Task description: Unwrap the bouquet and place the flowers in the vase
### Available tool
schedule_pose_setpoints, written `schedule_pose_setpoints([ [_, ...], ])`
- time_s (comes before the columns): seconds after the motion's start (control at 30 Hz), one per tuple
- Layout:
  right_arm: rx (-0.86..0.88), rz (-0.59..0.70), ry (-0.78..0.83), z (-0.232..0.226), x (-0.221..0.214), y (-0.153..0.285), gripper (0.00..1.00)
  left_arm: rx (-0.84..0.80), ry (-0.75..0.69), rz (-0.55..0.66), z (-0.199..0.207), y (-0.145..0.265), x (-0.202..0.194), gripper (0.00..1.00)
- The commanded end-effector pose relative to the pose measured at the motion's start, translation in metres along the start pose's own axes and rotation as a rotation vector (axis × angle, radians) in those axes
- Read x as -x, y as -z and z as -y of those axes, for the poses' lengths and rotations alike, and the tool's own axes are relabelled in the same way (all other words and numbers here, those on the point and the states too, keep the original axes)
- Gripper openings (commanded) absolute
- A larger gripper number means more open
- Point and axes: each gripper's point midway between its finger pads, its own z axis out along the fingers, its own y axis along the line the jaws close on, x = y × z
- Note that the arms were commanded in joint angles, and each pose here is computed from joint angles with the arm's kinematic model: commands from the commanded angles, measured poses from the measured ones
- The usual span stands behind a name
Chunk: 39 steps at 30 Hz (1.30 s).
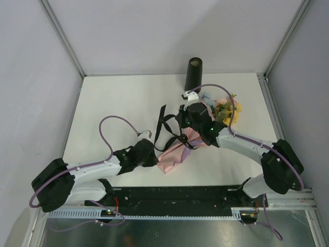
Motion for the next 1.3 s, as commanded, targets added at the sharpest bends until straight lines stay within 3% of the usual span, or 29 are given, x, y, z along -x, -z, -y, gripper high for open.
schedule_pose_setpoints([
  [0.0,0.100,0.239,-0.015,-0.027,0.077,0.014,0.00,0.017,0.026,0.026,-0.003,-0.003,0.002,0.00],
  [0.37,0.142,0.585,-0.005,-0.033,0.175,0.079,0.00,0.032,0.042,0.031,-0.005,-0.004,0.002,0.00],
  [0.47,0.124,0.627,-0.025,-0.028,0.194,0.089,0.00,0.027,0.044,0.034,-0.003,-0.003,0.002,0.00],
  [0.73,0.089,0.404,-0.128,-0.042,0.128,0.001,0.00,0.001,0.045,0.062,0.007,0.002,0.006,0.00],
  [0.8,0.080,0.323,-0.125,-0.049,0.116,-0.017,0.05,-0.004,0.048,0.056,0.009,0.002,0.003,0.00],
  [0.87,0.060,0.249,-0.112,-0.051,0.108,-0.025,0.18,-0.008,0.046,0.055,0.010,0.003,0.001,0.00],
  [0.97,0.042,0.165,-0.081,-0.044,0.102,-0.018,0.36,-0.006,0.045,0.062,0.010,0.003,0.000,0.00],
  [1.07,0.035,0.039,-0.046,-0.030,0.080,-0.002,0.46,-0.007,0.043,0.071,0.011,0.004,0.002,0.00],
  [1.27,0.062,-0.188,0.061,-0.013,0.020,0.039,0.41,-0.010,0.028,0.079,0.014,0.004,0.005,0.00],
])
